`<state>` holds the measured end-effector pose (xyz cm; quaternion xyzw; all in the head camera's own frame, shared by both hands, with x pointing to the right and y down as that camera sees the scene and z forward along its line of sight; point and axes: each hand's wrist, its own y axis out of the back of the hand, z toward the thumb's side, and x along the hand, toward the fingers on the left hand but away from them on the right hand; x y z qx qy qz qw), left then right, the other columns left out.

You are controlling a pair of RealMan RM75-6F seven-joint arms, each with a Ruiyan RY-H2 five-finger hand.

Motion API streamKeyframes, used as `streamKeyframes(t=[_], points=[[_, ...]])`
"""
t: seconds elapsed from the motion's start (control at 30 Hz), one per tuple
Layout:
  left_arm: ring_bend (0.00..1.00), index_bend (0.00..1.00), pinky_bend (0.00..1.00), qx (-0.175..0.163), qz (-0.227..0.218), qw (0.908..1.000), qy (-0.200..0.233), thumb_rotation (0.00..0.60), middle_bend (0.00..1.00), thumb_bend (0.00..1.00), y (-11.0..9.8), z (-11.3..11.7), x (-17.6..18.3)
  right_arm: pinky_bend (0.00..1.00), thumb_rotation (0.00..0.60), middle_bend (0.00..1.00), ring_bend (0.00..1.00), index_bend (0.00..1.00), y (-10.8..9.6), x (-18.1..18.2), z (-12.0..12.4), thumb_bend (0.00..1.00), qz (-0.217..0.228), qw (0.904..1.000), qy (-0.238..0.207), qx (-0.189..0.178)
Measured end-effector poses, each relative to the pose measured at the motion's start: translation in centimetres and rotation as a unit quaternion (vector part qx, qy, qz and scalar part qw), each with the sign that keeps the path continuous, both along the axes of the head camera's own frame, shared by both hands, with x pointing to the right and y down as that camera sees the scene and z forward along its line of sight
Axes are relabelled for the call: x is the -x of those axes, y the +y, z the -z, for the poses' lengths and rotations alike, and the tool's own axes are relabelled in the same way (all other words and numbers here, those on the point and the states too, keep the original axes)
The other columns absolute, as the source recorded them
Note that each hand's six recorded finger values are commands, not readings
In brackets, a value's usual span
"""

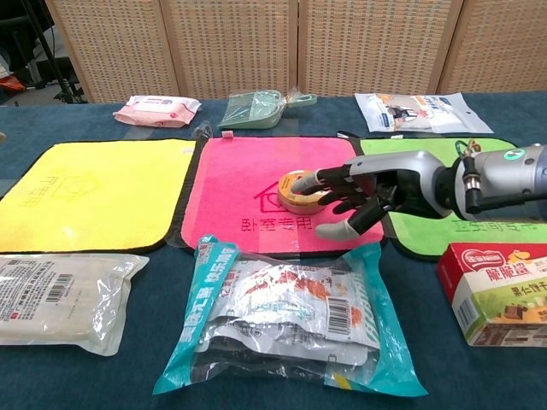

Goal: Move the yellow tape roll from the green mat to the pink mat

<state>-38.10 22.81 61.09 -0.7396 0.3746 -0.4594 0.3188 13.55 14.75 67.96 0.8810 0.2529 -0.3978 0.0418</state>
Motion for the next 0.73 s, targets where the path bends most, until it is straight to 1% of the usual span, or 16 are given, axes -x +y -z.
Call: streamKeyframes(t=[0.2, 0.3, 0.4, 0.5, 0.6, 0.7, 0.73], points=[[0.00, 0.04, 0.00, -0.001, 0.003, 1.0000, -0.003, 0.600, 0.00, 0.16, -0.1, 0.0, 0.2, 0.02, 0.600, 0.00, 0.00, 0.08, -0.1, -0.8, 0.3, 0.47, 0.000, 0.9999, 0.007, -0.013], [0.00, 0.04, 0.00, -0.001, 0.007, 1.0000, -0.007, 0.600, 0.00, 0.16, -0.2, -0.2, 0.4, 0.02, 0.600, 0.00, 0.00, 0.08, -0.4, -1.8, 0.8, 0.47, -0.003, 0.9996, 0.015, -0.024], [0.00, 0.04, 0.00, -0.001, 0.009, 0.9999, -0.013, 0.600, 0.00, 0.15, -0.3, -0.3, 0.7, 0.02, 0.600, 0.00, 0.00, 0.08, -0.6, -3.4, 1.5, 0.47, -0.003, 0.9987, 0.027, -0.043], [0.00, 0.04, 0.00, -0.004, 0.011, 0.9997, -0.023, 0.600, 0.00, 0.15, -0.4, -0.4, 0.9, 0.02, 0.600, 0.00, 0.00, 0.08, -0.5, -5.2, 2.4, 0.47, 0.001, 0.9967, 0.040, -0.070], [0.00, 0.04, 0.00, -0.008, 0.015, 0.9992, -0.035, 0.600, 0.00, 0.16, -0.5, -0.4, 1.1, 0.02, 0.600, 0.00, 0.00, 0.08, 0.0, -7.6, 3.3, 0.47, 0.011, 0.9920, 0.061, -0.110], [0.00, 0.04, 0.00, -0.010, 0.022, 0.9984, -0.050, 0.600, 0.00, 0.16, -0.7, -0.6, 1.6, 0.02, 0.600, 0.00, 0.00, 0.08, 0.8, -10.6, 4.1, 0.47, 0.014, 0.9830, 0.092, -0.158], [0.00, 0.04, 0.00, -0.010, 0.026, 0.9980, -0.057, 0.600, 0.00, 0.16, -0.7, -0.7, 1.9, 0.02, 0.600, 0.00, 0.00, 0.08, 1.1, -11.9, 4.4, 0.47, 0.015, 0.9775, 0.108, -0.181]])
